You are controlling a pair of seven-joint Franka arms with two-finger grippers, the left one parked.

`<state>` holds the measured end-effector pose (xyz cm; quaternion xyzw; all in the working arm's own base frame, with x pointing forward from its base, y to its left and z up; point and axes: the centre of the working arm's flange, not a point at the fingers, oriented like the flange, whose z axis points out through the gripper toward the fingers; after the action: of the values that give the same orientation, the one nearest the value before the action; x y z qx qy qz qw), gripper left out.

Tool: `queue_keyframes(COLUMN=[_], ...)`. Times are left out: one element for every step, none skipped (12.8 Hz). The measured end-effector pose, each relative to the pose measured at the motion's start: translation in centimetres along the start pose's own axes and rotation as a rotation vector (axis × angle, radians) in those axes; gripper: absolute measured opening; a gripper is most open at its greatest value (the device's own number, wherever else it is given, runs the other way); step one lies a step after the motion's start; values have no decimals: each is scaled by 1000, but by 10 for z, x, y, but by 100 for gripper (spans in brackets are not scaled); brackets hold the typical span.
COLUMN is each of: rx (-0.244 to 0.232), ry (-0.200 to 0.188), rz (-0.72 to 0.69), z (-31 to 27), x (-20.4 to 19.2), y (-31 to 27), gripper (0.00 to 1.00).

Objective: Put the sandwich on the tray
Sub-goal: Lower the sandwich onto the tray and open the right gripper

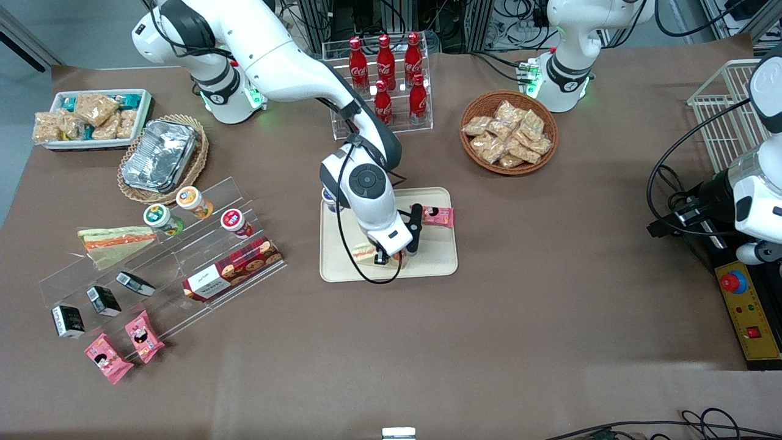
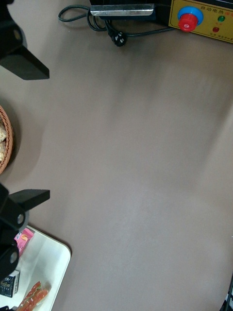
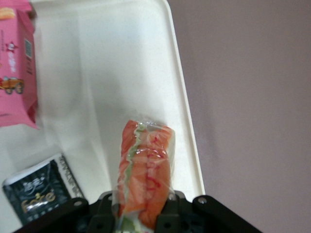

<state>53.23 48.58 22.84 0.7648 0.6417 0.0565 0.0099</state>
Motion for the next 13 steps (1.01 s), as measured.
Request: queue_keyframes(rx=[-8,-14,-16,-17,-18,-17,-16,-16,-15,-10,-5,4,20], ry=[5,10,13,13,13,12,10,11,10,6,4,6,16], rz=[-2,-4,-5,-4,-4,-3,-1,4,10,14,20,35,64], z=[7,7,7,7,7,8,8,8,6,1,-9,-27,-51], x=[-1,0,0,0,0,-1,-2,-4,-6,-7,-7,-9,-14], y=[-2,-4,-4,-3,-3,-3,-2,0,3,6,10,16,27], gripper=[21,21,22,25,33,44,56,66,77,88,98,100,100])
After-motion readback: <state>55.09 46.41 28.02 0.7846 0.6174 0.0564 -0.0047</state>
